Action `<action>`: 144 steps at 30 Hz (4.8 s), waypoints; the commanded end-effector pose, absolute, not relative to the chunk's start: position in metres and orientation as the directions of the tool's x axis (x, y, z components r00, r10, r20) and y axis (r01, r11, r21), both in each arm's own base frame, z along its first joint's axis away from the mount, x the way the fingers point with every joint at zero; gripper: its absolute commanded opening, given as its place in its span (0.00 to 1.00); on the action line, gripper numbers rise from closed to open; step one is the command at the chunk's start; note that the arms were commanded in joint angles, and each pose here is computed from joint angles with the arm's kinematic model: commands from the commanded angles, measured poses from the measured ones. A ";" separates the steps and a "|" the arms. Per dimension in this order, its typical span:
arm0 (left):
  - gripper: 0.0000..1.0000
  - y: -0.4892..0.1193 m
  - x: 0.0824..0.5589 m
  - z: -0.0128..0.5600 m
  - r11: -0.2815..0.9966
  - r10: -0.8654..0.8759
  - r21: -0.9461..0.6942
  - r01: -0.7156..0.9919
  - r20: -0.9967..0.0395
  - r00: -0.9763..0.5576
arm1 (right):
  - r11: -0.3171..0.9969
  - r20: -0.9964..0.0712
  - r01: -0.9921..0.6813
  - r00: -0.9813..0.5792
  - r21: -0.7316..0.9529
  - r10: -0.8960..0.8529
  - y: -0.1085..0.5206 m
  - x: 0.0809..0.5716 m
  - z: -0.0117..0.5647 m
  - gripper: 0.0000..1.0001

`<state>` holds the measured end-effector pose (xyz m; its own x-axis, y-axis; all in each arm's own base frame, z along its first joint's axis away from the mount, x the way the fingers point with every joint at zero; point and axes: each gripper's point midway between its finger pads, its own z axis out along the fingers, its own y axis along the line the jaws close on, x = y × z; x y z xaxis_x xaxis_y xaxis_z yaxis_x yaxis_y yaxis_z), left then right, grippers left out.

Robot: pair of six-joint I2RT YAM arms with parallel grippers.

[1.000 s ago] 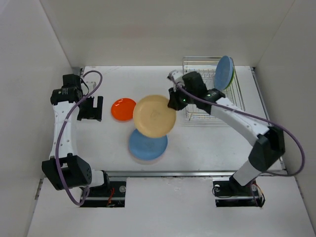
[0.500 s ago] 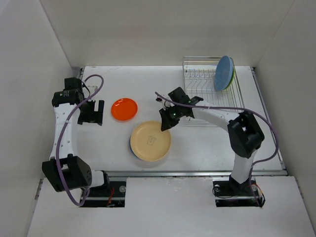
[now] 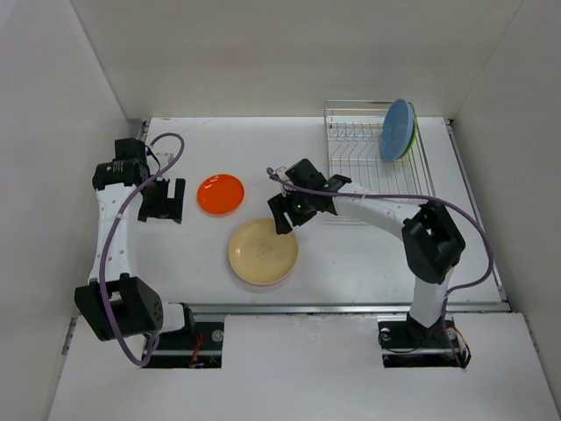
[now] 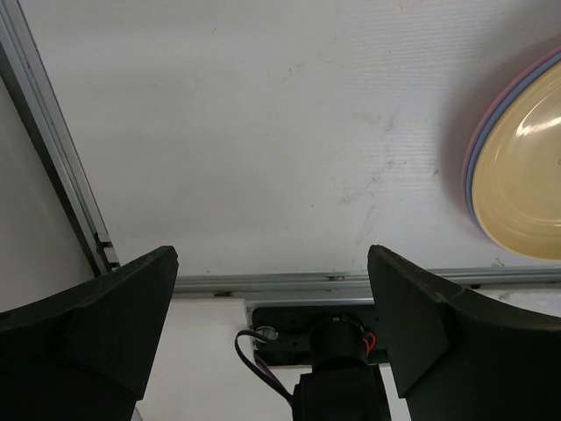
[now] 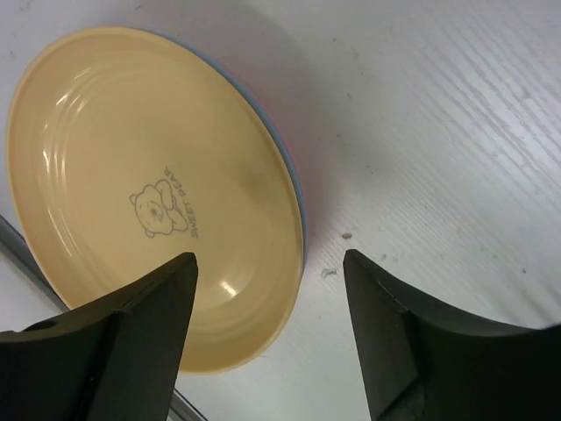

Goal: Unload the plates from the dish rack

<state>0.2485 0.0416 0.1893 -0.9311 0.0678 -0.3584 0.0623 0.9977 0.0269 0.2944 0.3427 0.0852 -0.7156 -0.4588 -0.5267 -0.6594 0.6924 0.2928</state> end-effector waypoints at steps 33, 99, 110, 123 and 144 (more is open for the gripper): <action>0.89 0.040 0.267 0.171 0.998 0.051 -0.012 0.057 -0.294 -0.955 | 0.820 -0.909 0.572 -0.350 -0.015 0.227 -0.038 0.581 0.259 0.75; 0.94 0.001 0.237 0.155 0.948 0.190 -0.183 0.260 -0.329 -0.925 | 0.635 -0.549 -0.736 -0.639 0.234 -0.538 0.349 0.306 0.098 0.69; 0.94 0.003 0.238 0.159 0.952 0.183 -0.174 0.251 -0.332 -0.925 | 0.893 -0.701 -0.449 -0.627 -0.031 -0.340 0.293 0.339 0.184 0.94; 0.96 0.007 0.247 0.150 0.957 0.174 -0.172 0.233 -0.300 -0.938 | 0.921 -0.867 0.389 -0.452 0.018 0.208 0.018 0.530 0.285 0.71; 0.99 0.013 0.271 0.130 0.967 0.129 -0.185 0.175 -0.237 -0.963 | 0.833 -0.853 0.553 -0.438 -0.006 0.285 -0.064 0.592 0.188 0.35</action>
